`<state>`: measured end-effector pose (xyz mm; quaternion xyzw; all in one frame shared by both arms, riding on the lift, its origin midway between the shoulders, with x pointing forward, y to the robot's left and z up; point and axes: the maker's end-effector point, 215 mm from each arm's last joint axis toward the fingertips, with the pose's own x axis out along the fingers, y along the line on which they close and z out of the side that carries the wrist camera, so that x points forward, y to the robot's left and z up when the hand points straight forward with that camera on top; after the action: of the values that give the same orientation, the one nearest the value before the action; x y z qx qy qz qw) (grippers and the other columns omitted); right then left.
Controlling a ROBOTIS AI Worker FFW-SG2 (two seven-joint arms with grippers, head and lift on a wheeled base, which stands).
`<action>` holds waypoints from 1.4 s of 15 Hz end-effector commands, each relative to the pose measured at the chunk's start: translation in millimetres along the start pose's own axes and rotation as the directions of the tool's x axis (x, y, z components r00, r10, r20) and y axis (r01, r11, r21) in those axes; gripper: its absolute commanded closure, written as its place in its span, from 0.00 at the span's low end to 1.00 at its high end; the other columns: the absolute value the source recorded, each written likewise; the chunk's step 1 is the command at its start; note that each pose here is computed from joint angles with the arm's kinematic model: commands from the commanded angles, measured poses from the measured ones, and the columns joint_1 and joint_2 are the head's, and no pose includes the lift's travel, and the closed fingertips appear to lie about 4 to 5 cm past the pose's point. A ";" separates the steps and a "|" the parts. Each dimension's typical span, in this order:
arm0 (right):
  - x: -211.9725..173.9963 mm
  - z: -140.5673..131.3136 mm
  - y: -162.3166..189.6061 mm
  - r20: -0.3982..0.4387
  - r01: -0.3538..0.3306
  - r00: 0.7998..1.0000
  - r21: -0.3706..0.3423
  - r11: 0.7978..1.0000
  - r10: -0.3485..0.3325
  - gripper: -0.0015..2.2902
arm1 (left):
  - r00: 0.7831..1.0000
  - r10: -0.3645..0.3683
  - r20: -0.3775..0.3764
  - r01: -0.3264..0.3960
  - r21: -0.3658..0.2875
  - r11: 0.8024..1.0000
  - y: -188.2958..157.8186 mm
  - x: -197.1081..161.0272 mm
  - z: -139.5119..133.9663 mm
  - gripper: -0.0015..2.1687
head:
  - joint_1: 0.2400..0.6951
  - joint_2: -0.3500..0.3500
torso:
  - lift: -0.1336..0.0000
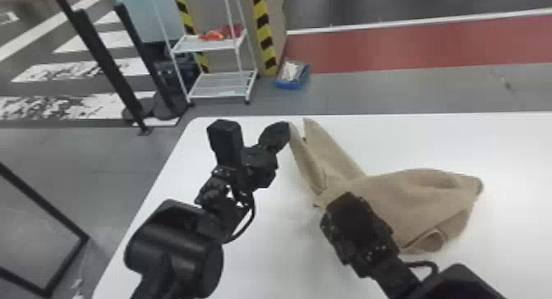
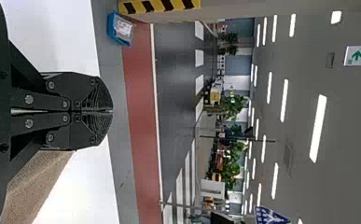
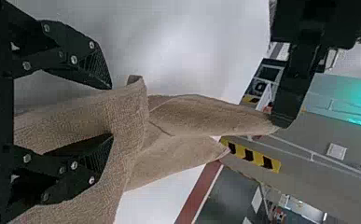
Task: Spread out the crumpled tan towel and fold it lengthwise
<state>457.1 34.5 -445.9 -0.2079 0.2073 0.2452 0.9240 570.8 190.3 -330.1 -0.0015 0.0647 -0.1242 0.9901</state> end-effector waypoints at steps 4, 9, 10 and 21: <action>-4.9 -21.5 -28.7 -0.063 0.069 0.996 0.019 0.997 -0.068 0.66 | 1.000 0.000 0.002 0.000 0.002 1.000 1.6 -0.4 1.5 0.82 | 1.00 0.81 | 0.07; -31.2 5.9 -74.9 0.024 0.145 0.989 0.084 0.986 -0.148 0.66 | 1.000 0.021 0.021 -0.021 0.005 1.000 8.7 -1.8 8.9 0.82 | 1.00 0.77 | 0.07; -38.7 3.4 -91.6 0.022 0.172 0.984 0.096 0.980 -0.175 0.66 | 0.999 0.043 0.026 -0.044 0.005 0.999 14.0 -2.1 10.9 0.82 | 1.00 0.76 | 0.07; -111.5 -105.6 -277.0 -0.155 0.425 0.905 0.352 0.834 -0.396 0.65 | 0.995 0.097 0.035 -0.097 0.013 0.995 34.3 -12.7 14.5 0.82 | 1.00 0.51 | 0.07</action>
<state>498.7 -250.5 -370.7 -0.0771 0.1952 0.0095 0.9777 569.3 226.9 -314.0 0.0054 0.0462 -0.0761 0.9960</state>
